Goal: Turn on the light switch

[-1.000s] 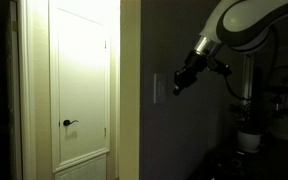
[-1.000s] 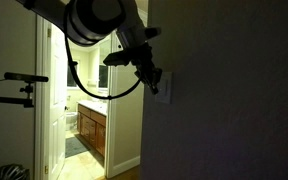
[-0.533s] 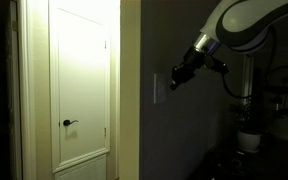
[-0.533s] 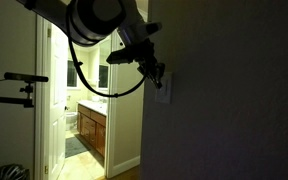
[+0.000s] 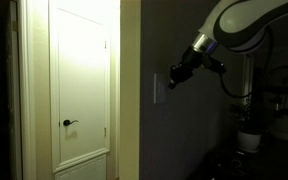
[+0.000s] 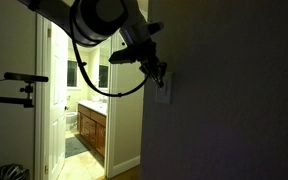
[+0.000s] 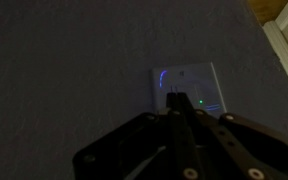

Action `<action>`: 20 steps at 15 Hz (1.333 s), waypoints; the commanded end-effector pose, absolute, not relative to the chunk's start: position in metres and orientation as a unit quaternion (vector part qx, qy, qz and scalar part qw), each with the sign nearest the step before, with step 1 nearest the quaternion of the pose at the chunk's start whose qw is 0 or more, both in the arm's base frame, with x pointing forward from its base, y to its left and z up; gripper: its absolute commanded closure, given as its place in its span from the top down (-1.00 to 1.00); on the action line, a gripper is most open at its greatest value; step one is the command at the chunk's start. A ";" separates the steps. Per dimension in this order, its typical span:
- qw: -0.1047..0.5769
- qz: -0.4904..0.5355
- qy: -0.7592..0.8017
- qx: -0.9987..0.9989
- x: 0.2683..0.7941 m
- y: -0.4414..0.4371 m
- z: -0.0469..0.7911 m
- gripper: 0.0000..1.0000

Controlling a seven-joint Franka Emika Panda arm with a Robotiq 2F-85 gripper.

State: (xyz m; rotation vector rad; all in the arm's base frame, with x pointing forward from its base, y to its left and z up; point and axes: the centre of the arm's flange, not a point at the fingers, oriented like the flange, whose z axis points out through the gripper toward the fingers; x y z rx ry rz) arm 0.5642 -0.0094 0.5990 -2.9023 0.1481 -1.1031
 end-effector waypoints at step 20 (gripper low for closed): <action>0.029 -0.380 0.062 -0.923 0.599 -0.017 0.599 -0.88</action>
